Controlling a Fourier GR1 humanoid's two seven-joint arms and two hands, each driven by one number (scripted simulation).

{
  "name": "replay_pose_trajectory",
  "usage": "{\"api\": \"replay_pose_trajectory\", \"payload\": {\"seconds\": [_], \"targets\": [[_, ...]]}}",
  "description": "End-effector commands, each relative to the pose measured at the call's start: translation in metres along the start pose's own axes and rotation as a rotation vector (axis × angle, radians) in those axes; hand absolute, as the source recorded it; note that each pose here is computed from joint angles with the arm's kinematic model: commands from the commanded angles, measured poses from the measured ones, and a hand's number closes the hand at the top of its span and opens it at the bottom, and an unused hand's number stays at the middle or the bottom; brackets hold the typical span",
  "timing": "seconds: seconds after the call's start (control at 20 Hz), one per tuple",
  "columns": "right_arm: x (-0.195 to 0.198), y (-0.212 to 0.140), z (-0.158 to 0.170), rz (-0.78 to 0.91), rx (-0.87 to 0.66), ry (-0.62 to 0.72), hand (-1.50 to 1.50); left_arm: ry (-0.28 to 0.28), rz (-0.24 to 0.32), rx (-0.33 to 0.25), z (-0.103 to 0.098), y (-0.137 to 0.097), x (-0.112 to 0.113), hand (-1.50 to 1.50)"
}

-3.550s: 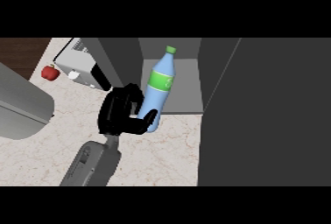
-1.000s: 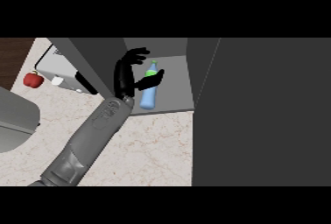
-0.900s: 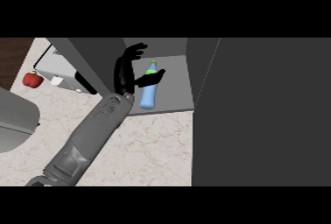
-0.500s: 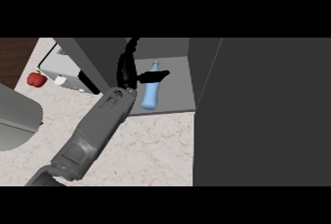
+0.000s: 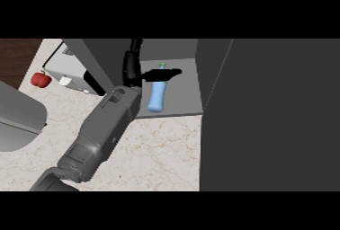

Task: Pick up the bottled water, place it into the cabinet and close the cabinet

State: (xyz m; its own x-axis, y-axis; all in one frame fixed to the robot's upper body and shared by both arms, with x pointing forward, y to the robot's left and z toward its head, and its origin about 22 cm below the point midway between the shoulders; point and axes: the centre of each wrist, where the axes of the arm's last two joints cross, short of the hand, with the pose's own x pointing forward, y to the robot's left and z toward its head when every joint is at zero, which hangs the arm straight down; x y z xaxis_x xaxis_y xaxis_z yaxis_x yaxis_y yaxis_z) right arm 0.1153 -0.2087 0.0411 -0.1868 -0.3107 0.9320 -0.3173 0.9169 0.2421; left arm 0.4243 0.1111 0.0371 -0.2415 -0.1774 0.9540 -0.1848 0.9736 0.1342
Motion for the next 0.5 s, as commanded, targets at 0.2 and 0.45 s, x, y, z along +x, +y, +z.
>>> {"api": "replay_pose_trajectory", "payload": {"seconds": [0.2, 0.45], "targets": [[0.0, -0.002, -0.001, 0.004, -0.024, -0.014, -1.5, -0.086, 0.144, -0.069, -0.004, 0.023, -0.009, -1.5], [0.003, -0.006, 0.024, 0.013, -0.04, 0.02, -1.5, -0.096, 0.187, -0.107, 0.012, 0.028, -0.018, -1.5]]}}
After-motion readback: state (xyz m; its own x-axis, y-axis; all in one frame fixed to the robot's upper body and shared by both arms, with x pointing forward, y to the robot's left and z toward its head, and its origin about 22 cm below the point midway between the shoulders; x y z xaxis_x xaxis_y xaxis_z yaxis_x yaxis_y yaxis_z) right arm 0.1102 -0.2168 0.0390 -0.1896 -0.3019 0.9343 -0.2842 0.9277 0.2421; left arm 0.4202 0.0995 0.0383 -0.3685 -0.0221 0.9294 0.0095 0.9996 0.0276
